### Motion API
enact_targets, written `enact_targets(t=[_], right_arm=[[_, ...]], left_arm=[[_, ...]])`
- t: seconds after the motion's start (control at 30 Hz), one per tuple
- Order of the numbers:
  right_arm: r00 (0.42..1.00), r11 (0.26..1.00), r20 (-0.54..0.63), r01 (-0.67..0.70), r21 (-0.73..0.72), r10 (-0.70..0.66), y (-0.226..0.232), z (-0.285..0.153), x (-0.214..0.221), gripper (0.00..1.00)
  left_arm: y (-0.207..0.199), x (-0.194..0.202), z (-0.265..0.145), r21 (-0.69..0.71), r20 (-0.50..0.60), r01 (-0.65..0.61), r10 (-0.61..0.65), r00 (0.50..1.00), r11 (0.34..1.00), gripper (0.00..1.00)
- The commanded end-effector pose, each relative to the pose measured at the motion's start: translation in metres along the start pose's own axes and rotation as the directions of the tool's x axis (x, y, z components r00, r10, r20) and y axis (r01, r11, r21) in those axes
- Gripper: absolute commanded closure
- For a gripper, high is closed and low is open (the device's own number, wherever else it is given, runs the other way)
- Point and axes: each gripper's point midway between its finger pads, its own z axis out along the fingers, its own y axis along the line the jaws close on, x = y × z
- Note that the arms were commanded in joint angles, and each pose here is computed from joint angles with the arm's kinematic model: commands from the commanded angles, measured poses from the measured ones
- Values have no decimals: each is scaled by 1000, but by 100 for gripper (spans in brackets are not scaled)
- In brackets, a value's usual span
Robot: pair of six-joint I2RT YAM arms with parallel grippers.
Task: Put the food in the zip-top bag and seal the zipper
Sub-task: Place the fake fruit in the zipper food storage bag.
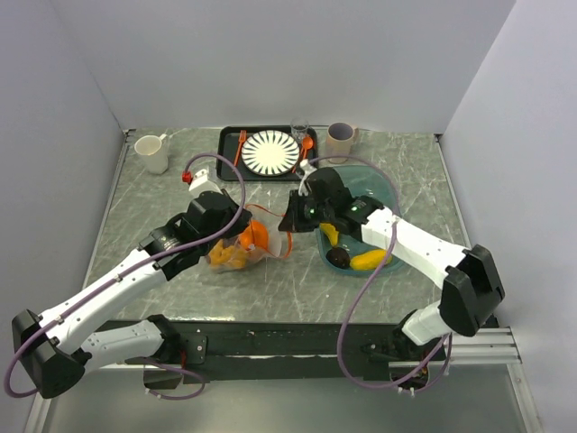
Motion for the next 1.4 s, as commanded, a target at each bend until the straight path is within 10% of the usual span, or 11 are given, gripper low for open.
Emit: enact_targets(t=[0.0, 0.23, 0.6, 0.97, 1.37], right_arm=[[995, 1000, -95, -12, -21, 10, -1, 14, 27, 100], [986, 997, -157, 46, -63, -56, 27, 48, 33, 100], [997, 996, -2, 81, -28, -81, 36, 27, -8, 73], [958, 899, 274, -191, 395, 83, -124, -74, -33, 29], [981, 832, 74, -191, 521, 179, -201, -24, -17, 21]], left_arm=[[-12, -13, -3, 39, 44, 30, -31, 999, 999, 99], [-14, -9, 0, 41, 27, 24, -25, 999, 999, 99], [-11, -8, -1, 25, 22, 10, -10, 1000, 1000, 99], [-10, -7, 1, 27, 22, 9, -9, 1000, 1000, 99], [-15, -2, 4, 40, -4, -2, 3, 1000, 999, 99]])
